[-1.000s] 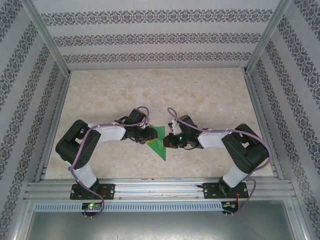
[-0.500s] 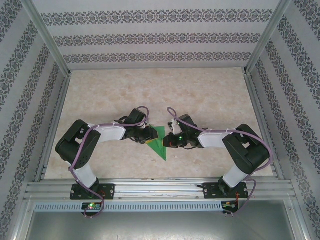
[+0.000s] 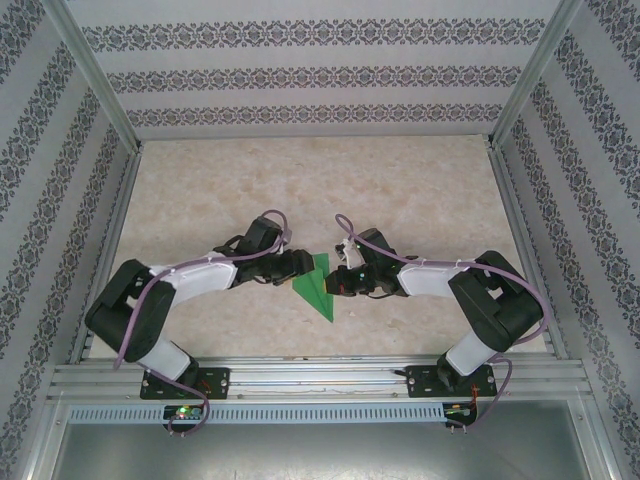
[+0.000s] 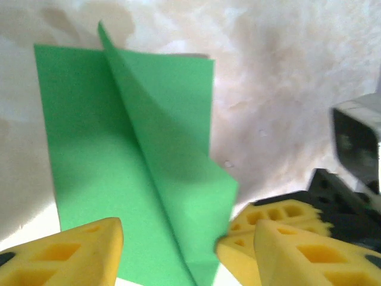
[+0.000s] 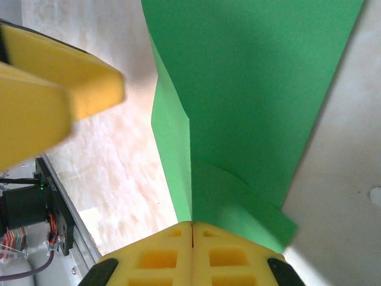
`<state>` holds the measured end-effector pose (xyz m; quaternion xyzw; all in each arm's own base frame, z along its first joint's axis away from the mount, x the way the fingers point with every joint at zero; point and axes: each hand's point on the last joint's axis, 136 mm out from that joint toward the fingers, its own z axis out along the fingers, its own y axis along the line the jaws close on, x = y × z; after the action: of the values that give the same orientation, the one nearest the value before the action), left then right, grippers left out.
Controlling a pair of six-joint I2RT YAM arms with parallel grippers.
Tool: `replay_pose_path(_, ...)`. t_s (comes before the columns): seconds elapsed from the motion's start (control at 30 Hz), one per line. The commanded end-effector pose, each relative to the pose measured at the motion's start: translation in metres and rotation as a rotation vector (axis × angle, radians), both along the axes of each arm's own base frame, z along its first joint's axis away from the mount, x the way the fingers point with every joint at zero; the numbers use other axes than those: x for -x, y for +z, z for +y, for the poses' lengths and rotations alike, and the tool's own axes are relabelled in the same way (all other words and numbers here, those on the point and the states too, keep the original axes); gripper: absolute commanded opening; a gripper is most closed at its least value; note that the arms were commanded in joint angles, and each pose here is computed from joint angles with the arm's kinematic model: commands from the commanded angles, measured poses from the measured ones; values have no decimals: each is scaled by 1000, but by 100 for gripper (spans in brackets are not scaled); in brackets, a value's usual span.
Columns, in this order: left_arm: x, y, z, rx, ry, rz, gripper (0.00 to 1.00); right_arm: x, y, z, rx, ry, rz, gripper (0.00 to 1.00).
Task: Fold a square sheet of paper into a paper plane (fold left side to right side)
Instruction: Fourth fold the wing at the center of the table.
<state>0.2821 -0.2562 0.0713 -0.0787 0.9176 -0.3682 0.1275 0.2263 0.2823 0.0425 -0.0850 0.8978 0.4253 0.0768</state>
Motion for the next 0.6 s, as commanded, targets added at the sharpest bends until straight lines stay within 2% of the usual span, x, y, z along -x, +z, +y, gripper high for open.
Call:
replay_pose_path(0.0,-2,5,11,3,66,-10,61,2,12,7,-22,45,-37,8)
replay_pose_path(0.17,3,-7,20,6,116,35,59,3,13,10,-4,55,-52,17)
replay_pose_path(0.23,3,-10,16,32,118,46,59,2,13,8,21,48,-71,24)
replay_pose_path(0.4,-6,-10,2,112,114,46,58,5,15,3,145,69,-158,40)
replay_pose_path(0.57,-11,-8,-2,125,110,35,58,8,16,-5,233,79,-226,49)
